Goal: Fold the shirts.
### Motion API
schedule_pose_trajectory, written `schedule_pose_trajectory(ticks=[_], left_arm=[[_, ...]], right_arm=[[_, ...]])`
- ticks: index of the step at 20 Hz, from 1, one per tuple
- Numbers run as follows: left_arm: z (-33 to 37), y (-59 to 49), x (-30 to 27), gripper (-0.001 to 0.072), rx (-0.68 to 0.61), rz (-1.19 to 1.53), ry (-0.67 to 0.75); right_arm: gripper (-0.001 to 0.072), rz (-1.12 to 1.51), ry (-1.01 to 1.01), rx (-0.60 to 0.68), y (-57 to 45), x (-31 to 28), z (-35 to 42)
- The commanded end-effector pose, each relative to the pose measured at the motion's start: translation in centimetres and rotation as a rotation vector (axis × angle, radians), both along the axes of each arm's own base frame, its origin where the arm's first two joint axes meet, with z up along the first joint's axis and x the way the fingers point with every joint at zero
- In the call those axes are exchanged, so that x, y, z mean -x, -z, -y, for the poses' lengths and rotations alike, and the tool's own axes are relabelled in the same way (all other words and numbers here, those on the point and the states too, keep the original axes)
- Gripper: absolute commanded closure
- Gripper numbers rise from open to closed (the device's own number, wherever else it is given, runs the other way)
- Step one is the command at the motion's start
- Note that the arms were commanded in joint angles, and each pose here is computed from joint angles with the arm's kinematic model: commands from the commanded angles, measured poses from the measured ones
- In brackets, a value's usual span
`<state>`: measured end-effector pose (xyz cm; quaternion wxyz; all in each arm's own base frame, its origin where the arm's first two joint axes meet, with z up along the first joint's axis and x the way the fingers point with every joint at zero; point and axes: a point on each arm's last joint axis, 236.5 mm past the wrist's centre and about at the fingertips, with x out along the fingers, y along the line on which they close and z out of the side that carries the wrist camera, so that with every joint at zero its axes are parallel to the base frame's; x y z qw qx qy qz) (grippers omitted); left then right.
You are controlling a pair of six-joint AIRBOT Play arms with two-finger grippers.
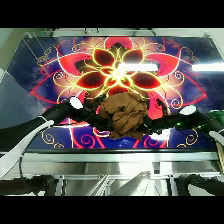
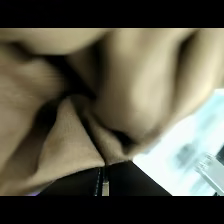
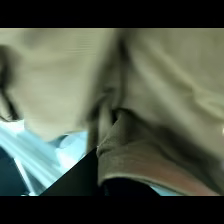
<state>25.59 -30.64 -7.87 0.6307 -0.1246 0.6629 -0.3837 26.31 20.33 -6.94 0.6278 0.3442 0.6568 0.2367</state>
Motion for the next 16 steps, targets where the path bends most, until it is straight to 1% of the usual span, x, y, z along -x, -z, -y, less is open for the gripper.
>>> schedule_pose_trajectory(ticks=[1,4,6,8,10,11,13,16], left_arm=[[-0.4,-4.8,-0.7,0.0684,0.070,0.078,0.037],[-2.9,-12.1,-3.3,0.0683,0.161,0.211,-0.045],[-5.0,-19.3,-4.8,0.0683,0.283,0.321,-0.131],[-7.1,-27.0,-5.1,0.0683,0.422,0.448,-0.188],[-9.0,-32.7,-4.9,0.0683,0.514,0.558,-0.242],[-9.7,-35.0,-4.7,0.0682,0.544,0.614,-0.265],[-10.8,-38.6,-4.3,0.0682,0.563,0.728,-0.278],[-10.3,-41.3,-3.1,0.0682,0.583,0.802,-0.250]], right_arm=[[0.0694,0.080,-0.018,-0.070,-4.4,-1.1,0.9],[0.0694,0.254,0.024,-0.098,-11.4,-3.5,3.9],[0.0694,0.461,0.077,-0.079,-17.6,-5.3,6.1],[0.0694,0.713,0.115,-0.101,-25.1,-6.0,7.0],[0.0694,0.909,0.167,-0.119,-31.3,-5.9,7.2],[0.0694,0.986,0.187,-0.127,-33.7,-5.7,7.2],[0.0694,1.127,0.209,-0.182,-37.9,-4.9,6.6],[0.0694,1.189,0.194,-0.319,-41.1,-3.3,5.2]])
